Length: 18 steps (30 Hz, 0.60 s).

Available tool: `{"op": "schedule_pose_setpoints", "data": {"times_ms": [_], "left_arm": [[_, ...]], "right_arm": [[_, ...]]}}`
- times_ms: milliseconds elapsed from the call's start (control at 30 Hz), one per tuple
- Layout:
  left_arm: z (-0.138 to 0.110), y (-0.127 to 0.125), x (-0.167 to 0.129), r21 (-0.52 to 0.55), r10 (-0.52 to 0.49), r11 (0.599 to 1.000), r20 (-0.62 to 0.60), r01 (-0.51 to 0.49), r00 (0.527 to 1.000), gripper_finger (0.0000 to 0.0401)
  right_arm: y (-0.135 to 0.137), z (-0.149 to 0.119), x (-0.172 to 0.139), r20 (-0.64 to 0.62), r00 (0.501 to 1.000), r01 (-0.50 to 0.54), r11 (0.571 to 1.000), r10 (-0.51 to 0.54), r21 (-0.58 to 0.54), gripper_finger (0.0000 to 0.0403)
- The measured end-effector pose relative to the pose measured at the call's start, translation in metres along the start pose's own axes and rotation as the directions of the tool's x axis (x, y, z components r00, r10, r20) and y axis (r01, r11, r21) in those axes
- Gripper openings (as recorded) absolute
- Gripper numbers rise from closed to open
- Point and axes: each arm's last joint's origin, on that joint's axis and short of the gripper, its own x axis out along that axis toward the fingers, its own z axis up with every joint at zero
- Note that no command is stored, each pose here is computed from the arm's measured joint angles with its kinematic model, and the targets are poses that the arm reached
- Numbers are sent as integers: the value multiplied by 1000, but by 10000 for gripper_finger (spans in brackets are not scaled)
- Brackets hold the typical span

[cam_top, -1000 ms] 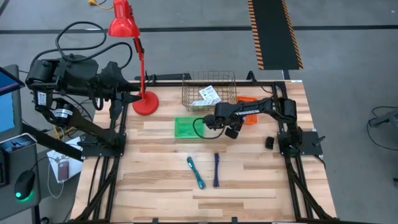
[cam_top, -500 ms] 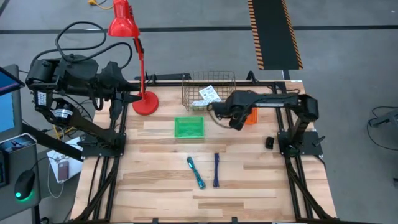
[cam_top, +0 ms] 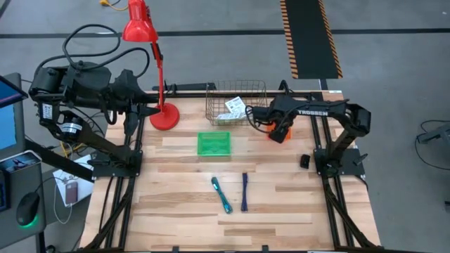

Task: Pick and place items into bin
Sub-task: Put the white charger adapter into the orange bin, then put the blue charger cable into the green bin

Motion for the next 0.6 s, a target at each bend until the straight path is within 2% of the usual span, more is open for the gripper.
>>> {"op": "schedule_pose_setpoints", "data": {"times_ms": [233,467,600], "left_arm": [[0,0,0,0,0,1000,0,0,1000,151],[0,0,0,-1,0,1000,0,0,1000,151],[0,0,0,-1,0,1000,0,0,1000,151]], "right_arm": [[1,6,15,34,999,-36,999,36,7,186],[2,6,16,37,998,-45,999,45,9,235],[2,6,16,38,998,-45,999,44,10,241]]}}
